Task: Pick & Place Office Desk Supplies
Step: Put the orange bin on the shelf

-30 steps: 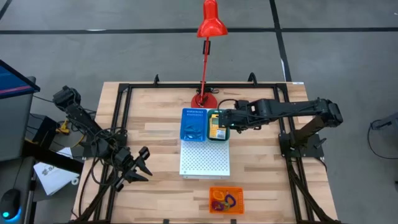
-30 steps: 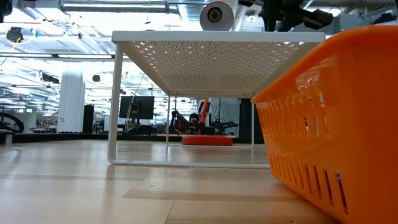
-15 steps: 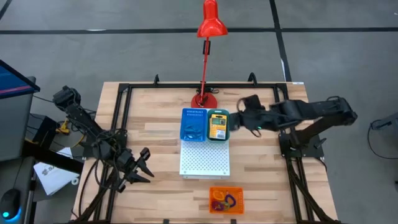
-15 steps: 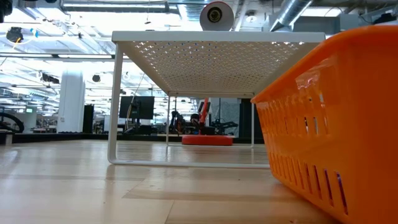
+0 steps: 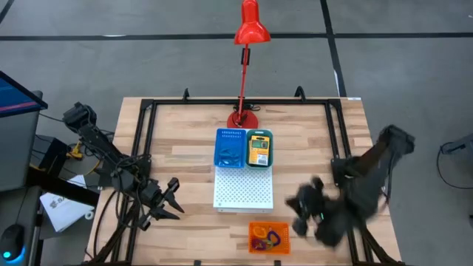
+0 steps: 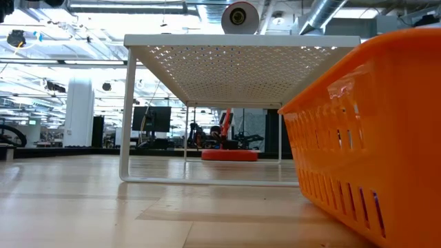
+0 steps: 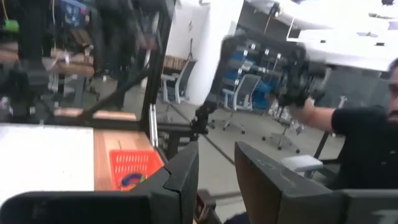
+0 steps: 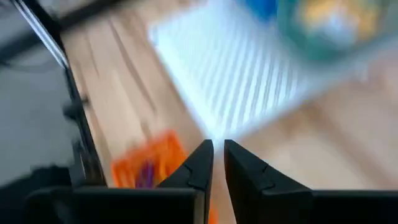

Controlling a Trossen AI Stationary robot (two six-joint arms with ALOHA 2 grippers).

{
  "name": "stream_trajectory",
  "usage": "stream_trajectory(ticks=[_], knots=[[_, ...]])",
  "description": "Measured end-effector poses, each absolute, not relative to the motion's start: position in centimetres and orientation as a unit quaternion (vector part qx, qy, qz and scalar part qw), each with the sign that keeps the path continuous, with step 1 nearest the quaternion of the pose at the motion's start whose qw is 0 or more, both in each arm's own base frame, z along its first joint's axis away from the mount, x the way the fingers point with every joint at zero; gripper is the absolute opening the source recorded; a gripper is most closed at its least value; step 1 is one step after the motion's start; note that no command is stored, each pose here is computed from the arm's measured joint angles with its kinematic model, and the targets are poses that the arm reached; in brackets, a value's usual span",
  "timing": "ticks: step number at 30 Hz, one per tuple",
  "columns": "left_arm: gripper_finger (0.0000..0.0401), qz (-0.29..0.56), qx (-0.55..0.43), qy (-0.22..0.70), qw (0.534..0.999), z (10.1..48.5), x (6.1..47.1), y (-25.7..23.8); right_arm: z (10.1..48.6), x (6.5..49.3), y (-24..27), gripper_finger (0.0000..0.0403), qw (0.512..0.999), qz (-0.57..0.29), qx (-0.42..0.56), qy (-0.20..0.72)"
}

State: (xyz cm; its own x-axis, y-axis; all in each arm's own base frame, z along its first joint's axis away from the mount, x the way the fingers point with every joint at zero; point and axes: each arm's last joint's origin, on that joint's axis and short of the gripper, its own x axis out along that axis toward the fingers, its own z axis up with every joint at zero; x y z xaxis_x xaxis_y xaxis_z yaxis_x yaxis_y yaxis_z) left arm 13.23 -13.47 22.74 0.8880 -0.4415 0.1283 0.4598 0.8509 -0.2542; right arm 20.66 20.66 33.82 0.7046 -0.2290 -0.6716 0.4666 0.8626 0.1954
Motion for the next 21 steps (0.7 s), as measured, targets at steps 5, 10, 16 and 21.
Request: stream_trajectory(ticks=[5, 10, 16, 21], knots=[[0.0098, -0.232, -0.146, -0.081, 0.958, 23.7, 13.1, -13.3, 27.5, 17.4, 26.5, 0.0053, 0.849, -0.283, 0.225, 0.386], [0.0098, -0.200, -0.159, -0.094, 0.962, 24.0, 13.1, -13.1, 23.0, 14.1, 29.3, 0.0076, 0.776, -0.398, 0.261, 0.413], [0.0098, -0.154, -0.123, -0.092, 0.976, 23.7, 13.4, -12.9, 20.7, 16.6, 31.3, 0.0105, 0.796, -0.348, 0.312, 0.385], [0.0098, -0.149, -0.110, -0.115, 0.976, 24.2, 13.3, -12.8, 20.5, 18.1, 31.3, 0.0128, 0.802, -0.336, 0.335, 0.364]])
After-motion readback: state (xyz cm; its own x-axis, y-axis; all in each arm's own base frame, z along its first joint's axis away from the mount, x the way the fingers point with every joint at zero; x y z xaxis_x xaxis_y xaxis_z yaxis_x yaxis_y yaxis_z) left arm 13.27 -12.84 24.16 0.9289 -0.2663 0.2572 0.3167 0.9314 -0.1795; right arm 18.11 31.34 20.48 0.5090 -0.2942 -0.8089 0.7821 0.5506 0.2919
